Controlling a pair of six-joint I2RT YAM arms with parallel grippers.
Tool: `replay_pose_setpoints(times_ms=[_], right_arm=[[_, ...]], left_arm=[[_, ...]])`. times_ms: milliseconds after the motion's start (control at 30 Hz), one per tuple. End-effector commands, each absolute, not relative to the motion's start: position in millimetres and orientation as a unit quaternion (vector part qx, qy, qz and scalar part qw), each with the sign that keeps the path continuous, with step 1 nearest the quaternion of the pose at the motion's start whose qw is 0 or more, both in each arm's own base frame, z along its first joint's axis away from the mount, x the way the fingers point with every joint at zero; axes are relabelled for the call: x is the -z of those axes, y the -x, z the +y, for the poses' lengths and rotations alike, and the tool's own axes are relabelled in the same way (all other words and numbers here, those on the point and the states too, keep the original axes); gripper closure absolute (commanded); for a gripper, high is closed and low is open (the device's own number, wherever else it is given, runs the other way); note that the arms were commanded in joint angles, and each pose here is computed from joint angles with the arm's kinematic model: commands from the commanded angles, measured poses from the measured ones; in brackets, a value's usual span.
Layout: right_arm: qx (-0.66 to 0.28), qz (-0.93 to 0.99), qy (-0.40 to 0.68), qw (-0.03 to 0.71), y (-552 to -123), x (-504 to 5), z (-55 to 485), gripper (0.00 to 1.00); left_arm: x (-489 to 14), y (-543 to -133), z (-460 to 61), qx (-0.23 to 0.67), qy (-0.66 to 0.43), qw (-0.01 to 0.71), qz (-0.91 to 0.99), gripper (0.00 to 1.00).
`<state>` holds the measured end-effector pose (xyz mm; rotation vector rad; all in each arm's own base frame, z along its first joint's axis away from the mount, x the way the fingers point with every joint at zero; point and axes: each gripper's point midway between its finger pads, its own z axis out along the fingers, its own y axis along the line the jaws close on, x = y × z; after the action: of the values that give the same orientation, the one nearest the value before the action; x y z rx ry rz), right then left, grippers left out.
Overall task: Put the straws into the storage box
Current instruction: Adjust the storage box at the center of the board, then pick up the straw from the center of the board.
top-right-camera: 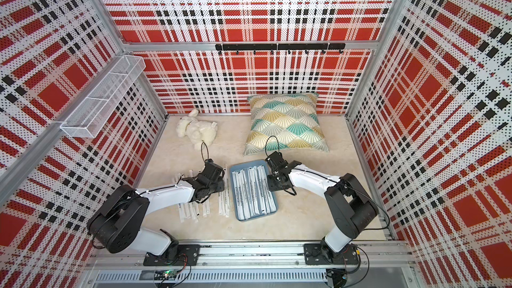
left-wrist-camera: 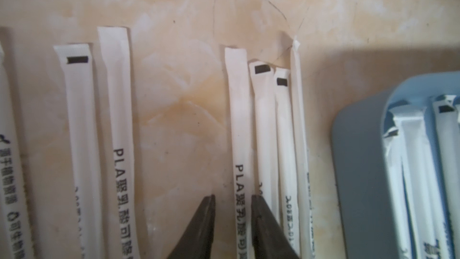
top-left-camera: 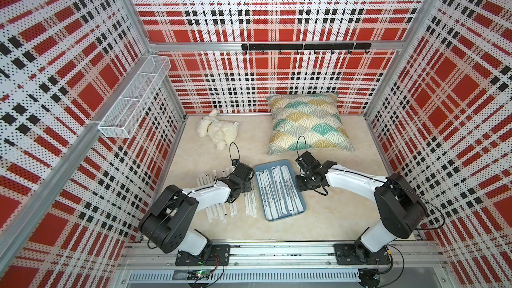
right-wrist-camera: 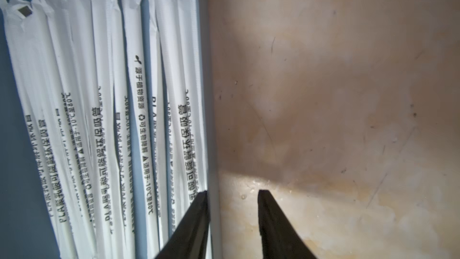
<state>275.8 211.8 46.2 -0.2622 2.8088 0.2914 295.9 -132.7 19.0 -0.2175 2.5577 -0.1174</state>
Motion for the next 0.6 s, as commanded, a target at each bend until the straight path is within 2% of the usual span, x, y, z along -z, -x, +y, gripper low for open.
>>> replay_pose_setpoints(times_ms=[0,167,333,567], right_arm=[[-0.118,0.975,0.081,0.169,-279.5,-62.2,213.7,0.6],[-0.138,0.969,0.083,0.189,-289.6,-81.3,224.2,0.59],[-0.146,0.964,0.082,0.207,-300.0,-94.7,230.6,0.59],[-0.139,0.961,0.077,0.225,-305.2,-106.7,227.3,0.59]], left_arm=[[-14.6,-290.6,-131.1,0.029,0.081,0.267,0.96,0.7],[-8.2,-288.6,-121.6,0.019,0.084,0.261,0.962,0.72],[1.4,-285.6,-117.2,0.013,0.083,0.248,0.965,0.88],[-40.7,-291.6,-116.0,0.005,0.095,0.282,0.955,0.99]])
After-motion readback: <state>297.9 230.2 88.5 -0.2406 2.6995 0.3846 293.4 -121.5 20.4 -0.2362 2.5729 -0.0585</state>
